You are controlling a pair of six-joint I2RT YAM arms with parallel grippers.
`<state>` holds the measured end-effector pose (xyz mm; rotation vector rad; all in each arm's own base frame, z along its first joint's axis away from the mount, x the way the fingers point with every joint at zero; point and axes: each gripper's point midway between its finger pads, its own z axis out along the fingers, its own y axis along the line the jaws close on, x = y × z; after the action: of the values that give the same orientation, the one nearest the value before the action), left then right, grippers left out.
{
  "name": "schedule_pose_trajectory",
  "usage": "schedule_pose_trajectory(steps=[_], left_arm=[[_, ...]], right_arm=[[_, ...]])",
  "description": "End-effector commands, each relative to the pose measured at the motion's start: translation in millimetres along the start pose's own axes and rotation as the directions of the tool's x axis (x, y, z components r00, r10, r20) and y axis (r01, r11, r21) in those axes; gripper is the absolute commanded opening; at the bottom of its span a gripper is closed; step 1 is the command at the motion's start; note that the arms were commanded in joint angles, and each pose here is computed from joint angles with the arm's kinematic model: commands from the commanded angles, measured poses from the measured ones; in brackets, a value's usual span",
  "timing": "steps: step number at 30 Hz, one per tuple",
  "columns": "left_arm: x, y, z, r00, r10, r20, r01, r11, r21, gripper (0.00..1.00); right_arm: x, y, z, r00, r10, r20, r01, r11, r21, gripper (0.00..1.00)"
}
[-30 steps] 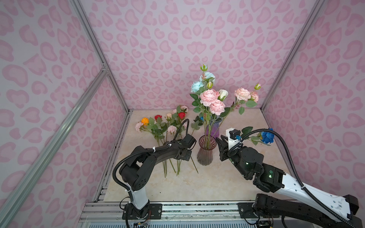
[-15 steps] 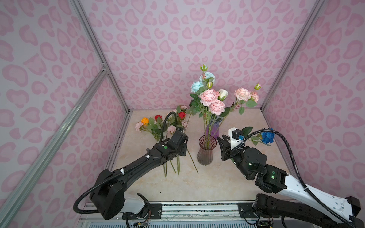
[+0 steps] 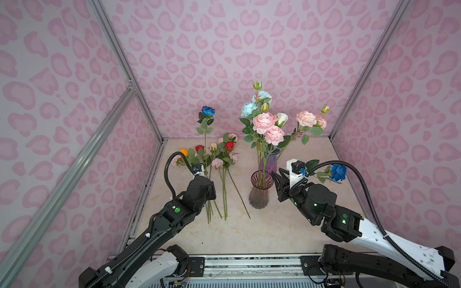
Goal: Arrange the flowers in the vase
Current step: 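Grasp a blue rose stem in the bunch with left gripper and lift upright, then carry the blue rose toward right gripper while right gripper closes on its stem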
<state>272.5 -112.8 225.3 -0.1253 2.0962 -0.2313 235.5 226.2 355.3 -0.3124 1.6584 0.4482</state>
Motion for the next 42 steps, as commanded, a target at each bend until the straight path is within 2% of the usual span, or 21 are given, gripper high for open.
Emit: schedule_pose_trajectory(steps=[1,6,10,15,19,23,29,34,37,42], left_arm=[[-29,4,-20,0.982,-0.086,0.17,0.078,0.996,0.053,0.03],[-51,-1,-55,0.931,-0.155,0.331,0.086,0.973,0.214,0.03],[-63,-18,-80,0.903,-0.167,0.397,0.019,0.936,0.352,0.03],[-71,-58,-110,0.893,-0.128,0.432,-0.141,0.831,0.538,0.03],[-73,-78,-121,0.901,-0.109,0.42,-0.194,0.765,0.614,0.03],[-70,-90,-124,0.91,-0.099,0.402,-0.21,0.727,0.654,0.03],[-63,-101,-126,0.921,-0.09,0.379,-0.218,0.687,0.693,0.03],[-54,-110,-124,0.934,-0.065,0.35,-0.227,0.65,0.725,0.03],[-47,-114,-119,0.942,-0.053,0.331,-0.222,0.642,0.734,0.03],[-46,-115,-117,0.942,-0.04,0.332,-0.23,0.645,0.729,0.03]], right_arm=[[1,5,0,1.0,0.006,-0.015,-0.006,1.0,-0.026,0.36],[-3,11,0,1.0,0.005,-0.025,-0.007,0.998,-0.056,0.4],[-9,19,2,1.0,0.01,-0.019,-0.012,0.996,-0.093,0.43],[-29,49,4,1.0,0.018,-0.021,-0.023,0.975,-0.222,0.48],[-58,87,2,0.997,0.072,-0.013,-0.071,0.917,-0.394,0.51],[-80,115,4,0.995,0.096,-0.013,-0.09,0.863,-0.497,0.52],[-96,135,24,0.993,0.119,-0.006,-0.105,0.843,-0.527,0.52],[-98,148,41,0.987,0.157,-0.017,-0.142,0.833,-0.535,0.48],[-91,154,55,0.987,0.158,-0.039,-0.155,0.832,-0.533,0.46],[-91,152,69,0.97,0.238,-0.046,-0.224,0.802,-0.554,0.37]])
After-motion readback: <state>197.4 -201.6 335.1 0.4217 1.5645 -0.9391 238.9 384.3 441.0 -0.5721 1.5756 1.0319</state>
